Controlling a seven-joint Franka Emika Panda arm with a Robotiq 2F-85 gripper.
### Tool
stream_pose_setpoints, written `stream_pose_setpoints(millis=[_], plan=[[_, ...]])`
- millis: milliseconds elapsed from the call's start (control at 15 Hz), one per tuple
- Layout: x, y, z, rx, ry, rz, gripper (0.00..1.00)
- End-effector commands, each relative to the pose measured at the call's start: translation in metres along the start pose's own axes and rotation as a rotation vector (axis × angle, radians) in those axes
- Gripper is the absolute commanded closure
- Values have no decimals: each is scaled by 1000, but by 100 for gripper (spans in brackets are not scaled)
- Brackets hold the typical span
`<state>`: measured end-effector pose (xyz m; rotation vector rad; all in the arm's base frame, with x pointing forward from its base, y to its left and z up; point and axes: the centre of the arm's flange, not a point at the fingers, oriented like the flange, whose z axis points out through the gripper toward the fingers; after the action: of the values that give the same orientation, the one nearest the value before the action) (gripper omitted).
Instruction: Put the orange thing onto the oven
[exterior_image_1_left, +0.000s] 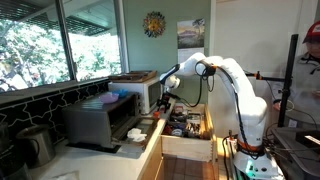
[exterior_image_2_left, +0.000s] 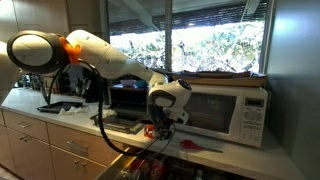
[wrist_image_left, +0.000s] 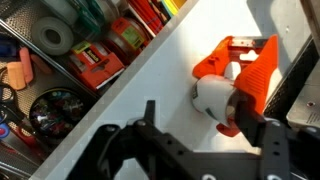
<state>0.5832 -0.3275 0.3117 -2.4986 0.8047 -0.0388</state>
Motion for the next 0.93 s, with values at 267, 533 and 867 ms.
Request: stream_pose_setpoints(millis=[267, 533, 867], plan=[[9, -6, 18, -19, -20, -13, 71], [-11, -21, 0, -59, -1, -45, 90], [-40, -38, -26, -140, -1, -102, 98]])
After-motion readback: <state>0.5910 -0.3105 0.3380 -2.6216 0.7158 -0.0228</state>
